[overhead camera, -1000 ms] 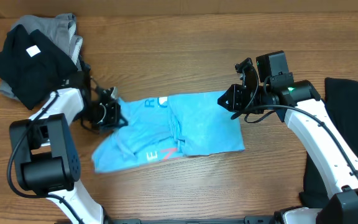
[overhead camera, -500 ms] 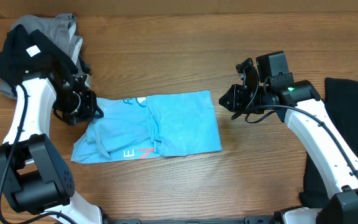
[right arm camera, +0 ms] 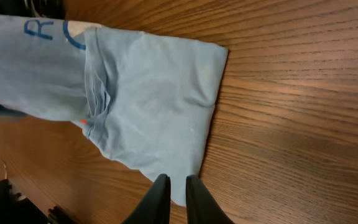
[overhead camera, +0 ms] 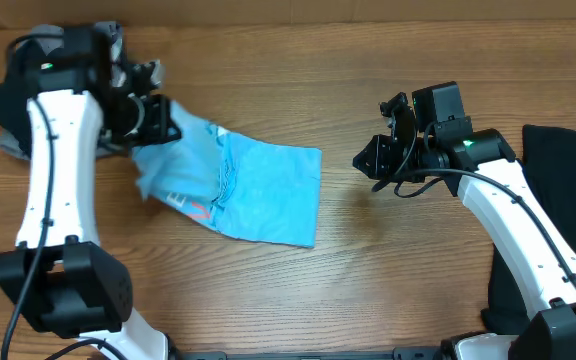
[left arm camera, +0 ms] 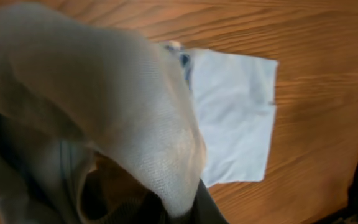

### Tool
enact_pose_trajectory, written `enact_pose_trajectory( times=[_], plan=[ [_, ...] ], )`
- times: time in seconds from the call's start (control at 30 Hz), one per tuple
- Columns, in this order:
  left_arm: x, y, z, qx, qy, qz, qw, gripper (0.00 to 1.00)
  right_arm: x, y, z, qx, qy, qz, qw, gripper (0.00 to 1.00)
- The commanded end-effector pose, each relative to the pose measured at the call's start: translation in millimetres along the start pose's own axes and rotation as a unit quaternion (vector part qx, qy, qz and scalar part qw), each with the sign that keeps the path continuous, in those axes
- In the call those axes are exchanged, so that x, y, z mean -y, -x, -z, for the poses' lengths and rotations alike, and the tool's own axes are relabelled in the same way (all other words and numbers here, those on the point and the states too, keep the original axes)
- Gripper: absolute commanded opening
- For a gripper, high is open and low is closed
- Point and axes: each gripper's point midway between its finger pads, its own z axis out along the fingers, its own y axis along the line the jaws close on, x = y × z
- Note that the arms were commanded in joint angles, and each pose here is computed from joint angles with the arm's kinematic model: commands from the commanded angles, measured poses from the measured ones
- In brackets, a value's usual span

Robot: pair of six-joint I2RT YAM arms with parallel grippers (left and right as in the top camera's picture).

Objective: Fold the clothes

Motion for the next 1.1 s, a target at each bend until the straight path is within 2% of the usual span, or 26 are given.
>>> enact_pose_trajectory(
  times=[0.0,0.23,0.33,0.37,0.4,0.43,0.5,0.67,0.73,0.8,0.87,0.9,0.97,1.07],
  plan=[
    [43,3,-8,0.003,-0.008,-0.01,1.0,0.04,-8,9,9,0.02,0.0,0.014,1.0,0.13],
    [109,-12,-54,-0.016,0.053,-0.043,0.998,0.04,-2,10,10,0.023,-0.013,0.012,1.0,0.14],
    [128,-26,-76,-0.034,0.083,-0.052,0.995,0.06,2,10,10,0.025,-0.022,0.009,0.999,0.17],
    [136,-32,-83,-0.041,0.086,-0.06,0.994,0.12,3,10,11,0.024,-0.023,0.008,0.999,0.17],
    [141,-35,-88,-0.044,0.089,-0.065,0.993,0.28,4,10,11,0.024,-0.025,0.007,0.999,0.18],
    [146,-38,-92,-0.047,0.091,-0.073,0.992,0.36,5,10,11,0.024,-0.029,0.005,0.999,0.18],
    [152,-43,-97,-0.05,0.097,-0.086,0.99,0.45,11,9,12,0.023,-0.042,0.001,0.999,0.26],
    [150,-42,-87,-0.05,0.108,-0.087,0.989,0.47,16,7,12,0.02,-0.053,-0.004,0.998,0.29],
    [135,-36,-74,-0.044,0.14,-0.081,0.986,0.47,16,7,12,0.021,-0.053,-0.004,0.998,0.29],
    [114,-29,-61,-0.036,0.181,-0.071,0.98,0.52,16,7,12,0.021,-0.053,-0.004,0.998,0.29],
    [93,-23,-53,-0.032,0.21,-0.067,0.975,0.62,16,7,12,0.021,-0.053,-0.004,0.998,0.29],
    [82,-20,-53,-0.037,0.211,-0.067,0.974,0.63,16,7,12,0.021,-0.053,-0.002,0.998,0.29],
    [74,-20,-62,-0.052,0.193,-0.066,0.978,0.63,16,7,12,0.02,-0.054,-0.003,0.998,0.29],
    [81,-34,-90,-0.099,0.117,-0.084,0.985,0.64,16,7,12,0.02,-0.054,-0.003,0.998,0.3]
  ],
)
